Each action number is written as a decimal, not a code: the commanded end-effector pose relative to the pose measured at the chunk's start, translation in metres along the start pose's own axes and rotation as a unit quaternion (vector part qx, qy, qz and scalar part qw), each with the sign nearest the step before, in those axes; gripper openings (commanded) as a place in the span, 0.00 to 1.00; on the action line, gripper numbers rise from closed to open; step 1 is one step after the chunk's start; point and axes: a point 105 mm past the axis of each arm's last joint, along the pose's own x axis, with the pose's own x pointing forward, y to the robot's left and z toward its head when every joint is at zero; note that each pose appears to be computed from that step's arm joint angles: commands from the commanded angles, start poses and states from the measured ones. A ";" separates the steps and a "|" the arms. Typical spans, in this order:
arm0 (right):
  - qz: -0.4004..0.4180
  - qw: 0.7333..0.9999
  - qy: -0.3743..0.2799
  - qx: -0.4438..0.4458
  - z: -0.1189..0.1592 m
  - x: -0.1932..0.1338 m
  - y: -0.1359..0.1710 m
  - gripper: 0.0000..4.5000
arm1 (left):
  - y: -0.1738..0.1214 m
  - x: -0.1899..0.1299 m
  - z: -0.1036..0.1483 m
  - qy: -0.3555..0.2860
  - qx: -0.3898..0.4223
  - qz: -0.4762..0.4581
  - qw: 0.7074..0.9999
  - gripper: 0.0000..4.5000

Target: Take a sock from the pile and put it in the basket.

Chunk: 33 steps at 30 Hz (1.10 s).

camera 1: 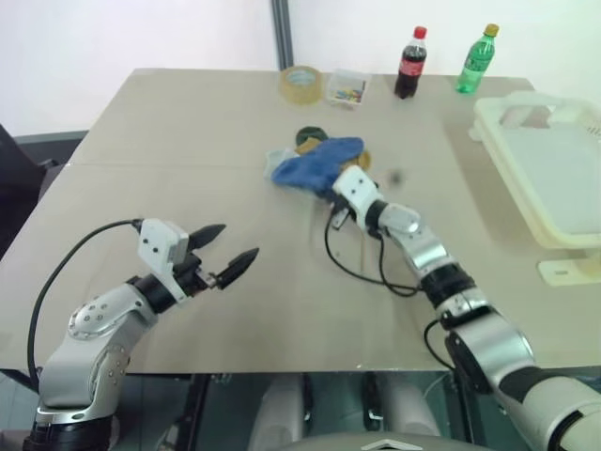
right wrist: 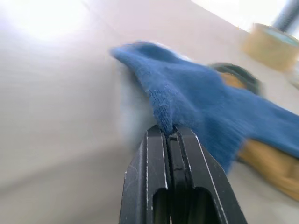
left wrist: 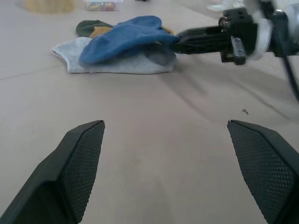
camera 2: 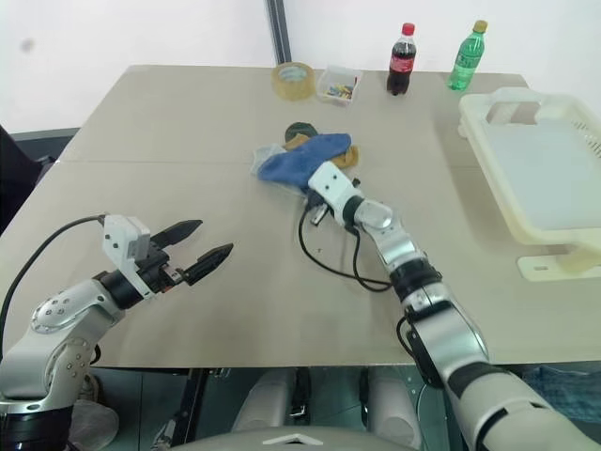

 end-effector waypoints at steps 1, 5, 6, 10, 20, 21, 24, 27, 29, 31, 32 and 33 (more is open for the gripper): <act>0.105 0.994 -0.013 -0.030 0.013 -0.018 0.033 0.01 | 0.003 -0.002 0.003 -0.004 0.010 0.005 1.000 1.00; 0.167 0.986 0.014 -0.014 0.009 -0.051 0.050 0.01 | 0.003 -0.002 -0.003 0.006 0.006 0.001 1.000 1.00; 0.183 0.983 0.020 -0.011 0.009 -0.060 0.054 0.01 | 0.003 -0.002 -0.005 0.011 0.006 0.000 1.000 1.00; 0.204 0.978 0.048 0.013 0.007 -0.087 0.061 0.01 | 0.000 -0.001 -0.013 0.029 0.002 -0.010 1.000 1.00; 0.167 0.976 0.039 0.136 0.020 -0.118 0.063 0.64 | -0.020 0.023 -0.042 0.097 0.015 -0.071 0.993 1.00; 0.157 0.975 0.032 0.153 0.023 -0.117 0.060 0.64 | -0.021 0.027 -0.045 0.104 0.018 -0.075 0.992 1.00; 0.095 0.979 0.048 0.175 0.014 -0.104 0.044 0.64 | -0.020 0.036 -0.049 0.112 0.019 -0.075 0.991 1.00; 0.071 0.978 0.083 0.175 -0.004 -0.090 0.041 0.66 | -0.023 0.041 -0.052 0.119 0.021 -0.089 0.989 0.89; 0.061 0.976 0.112 0.177 -0.021 -0.081 0.041 0.66 | -0.026 0.042 -0.054 0.121 0.023 -0.097 0.988 0.76; 0.054 0.974 0.141 0.169 -0.036 -0.076 0.041 0.66 | -0.027 0.043 -0.054 0.121 0.025 -0.100 0.987 0.64; 0.054 0.973 0.150 0.166 -0.041 -0.075 0.042 0.54 | -0.028 0.043 -0.054 0.120 0.026 -0.101 0.987 0.54; 0.058 0.973 0.153 0.161 -0.044 -0.076 0.043 0.46 | -0.028 0.042 -0.053 0.118 0.026 -0.102 0.987 0.44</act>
